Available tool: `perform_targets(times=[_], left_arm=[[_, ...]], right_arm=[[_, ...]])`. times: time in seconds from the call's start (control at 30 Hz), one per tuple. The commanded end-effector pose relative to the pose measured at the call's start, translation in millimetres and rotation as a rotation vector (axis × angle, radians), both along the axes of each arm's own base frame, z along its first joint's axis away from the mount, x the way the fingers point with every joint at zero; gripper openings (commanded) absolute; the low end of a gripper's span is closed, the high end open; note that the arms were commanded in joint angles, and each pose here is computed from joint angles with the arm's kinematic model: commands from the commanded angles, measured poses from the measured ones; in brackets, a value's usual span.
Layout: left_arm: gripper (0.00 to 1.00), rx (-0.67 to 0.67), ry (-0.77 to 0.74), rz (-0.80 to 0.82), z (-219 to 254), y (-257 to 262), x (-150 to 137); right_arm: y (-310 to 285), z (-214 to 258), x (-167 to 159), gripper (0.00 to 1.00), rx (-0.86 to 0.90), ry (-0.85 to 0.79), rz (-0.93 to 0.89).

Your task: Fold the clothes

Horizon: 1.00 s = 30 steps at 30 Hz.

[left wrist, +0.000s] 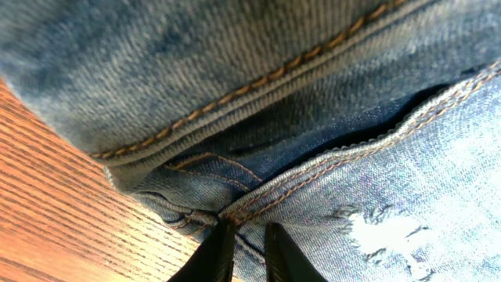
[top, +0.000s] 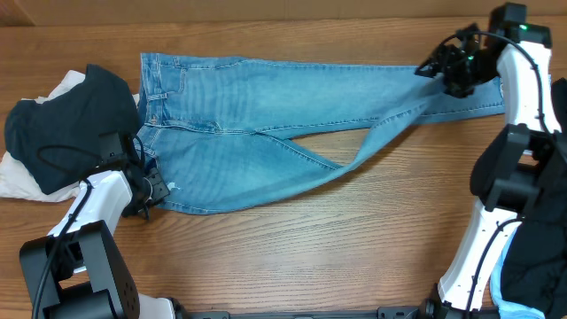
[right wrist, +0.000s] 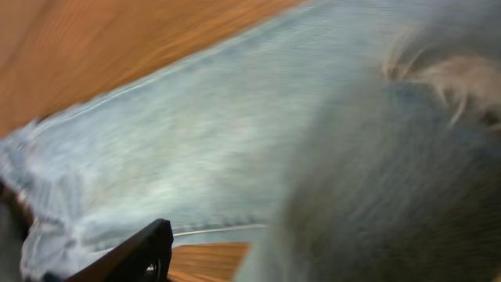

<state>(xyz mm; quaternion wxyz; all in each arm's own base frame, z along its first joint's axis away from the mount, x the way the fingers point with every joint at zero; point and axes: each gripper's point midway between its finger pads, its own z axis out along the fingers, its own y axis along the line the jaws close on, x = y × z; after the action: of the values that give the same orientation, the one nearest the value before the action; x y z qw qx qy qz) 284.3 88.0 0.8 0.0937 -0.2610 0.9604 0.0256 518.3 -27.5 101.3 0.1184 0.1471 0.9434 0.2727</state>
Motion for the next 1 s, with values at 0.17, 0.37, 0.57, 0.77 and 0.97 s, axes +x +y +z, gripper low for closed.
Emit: perform_targets(times=[0.17, 0.37, 0.57, 0.77, 0.97], left_arm=[[0.19, 0.016, 0.054, 0.004, -8.3, 5.2, -15.9], [0.2, 0.018, 0.053, -0.011, -7.8, 5.4, -15.1], [0.21, 0.022, 0.042, -0.018, -7.3, 6.2, -12.1], [0.21, 0.0, 0.035, -0.032, -7.4, 2.0, -10.8], [0.22, -0.001, 0.037, -0.032, -7.4, 1.9, -11.1]], right_arm=[[112.7, 27.0, 29.5, 0.93, 0.06, -0.239, 0.287], [81.3, 24.2, 26.6, 0.94, 0.075, -0.175, 0.185], [70.0, 51.8, 11.4, 0.3, 0.325, -0.198, 0.199], [39.4, -1.2, -4.7, 0.05, -0.026, 0.051, 0.043], [49.6, -57.2, -27.8, 0.67, -0.087, 0.161, 0.067]])
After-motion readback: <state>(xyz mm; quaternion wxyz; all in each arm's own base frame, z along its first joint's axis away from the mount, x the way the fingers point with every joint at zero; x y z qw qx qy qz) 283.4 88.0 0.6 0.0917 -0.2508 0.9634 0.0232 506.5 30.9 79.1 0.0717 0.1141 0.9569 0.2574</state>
